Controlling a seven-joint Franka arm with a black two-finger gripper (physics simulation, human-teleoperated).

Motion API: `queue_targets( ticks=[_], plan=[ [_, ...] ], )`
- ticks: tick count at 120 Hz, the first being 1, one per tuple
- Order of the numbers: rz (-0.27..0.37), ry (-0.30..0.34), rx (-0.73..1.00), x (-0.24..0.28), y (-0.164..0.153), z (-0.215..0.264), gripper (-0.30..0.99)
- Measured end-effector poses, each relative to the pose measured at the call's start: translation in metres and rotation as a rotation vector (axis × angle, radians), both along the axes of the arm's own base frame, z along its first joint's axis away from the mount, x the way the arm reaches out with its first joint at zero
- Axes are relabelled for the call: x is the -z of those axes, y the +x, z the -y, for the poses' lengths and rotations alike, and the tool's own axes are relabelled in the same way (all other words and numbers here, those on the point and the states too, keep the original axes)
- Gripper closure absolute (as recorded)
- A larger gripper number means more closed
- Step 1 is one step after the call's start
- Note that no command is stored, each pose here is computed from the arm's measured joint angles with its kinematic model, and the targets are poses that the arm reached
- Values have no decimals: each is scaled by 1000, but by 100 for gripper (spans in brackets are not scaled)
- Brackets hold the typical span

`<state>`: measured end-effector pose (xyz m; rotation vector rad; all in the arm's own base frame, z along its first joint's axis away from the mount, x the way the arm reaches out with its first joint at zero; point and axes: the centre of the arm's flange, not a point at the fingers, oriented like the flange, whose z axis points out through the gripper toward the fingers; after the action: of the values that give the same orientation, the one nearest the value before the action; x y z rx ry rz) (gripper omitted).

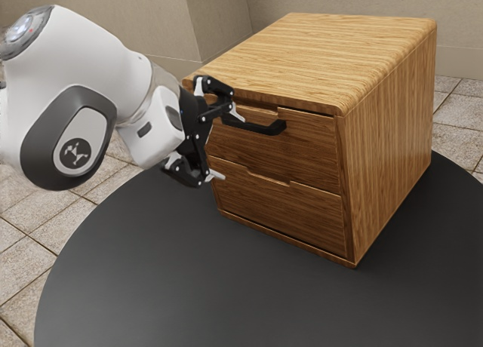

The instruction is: Pull the drawer handle with one arm to open the drawer

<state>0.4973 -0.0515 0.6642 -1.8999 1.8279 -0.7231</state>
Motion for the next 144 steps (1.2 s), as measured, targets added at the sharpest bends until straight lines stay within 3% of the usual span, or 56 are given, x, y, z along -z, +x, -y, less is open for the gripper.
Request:
queue_targets(
  ticks=[76,144],
  plan=[
    [7,49,39,18,42,-24,0],
    [-19,62,52,39,54,-27,-1]
  ],
)
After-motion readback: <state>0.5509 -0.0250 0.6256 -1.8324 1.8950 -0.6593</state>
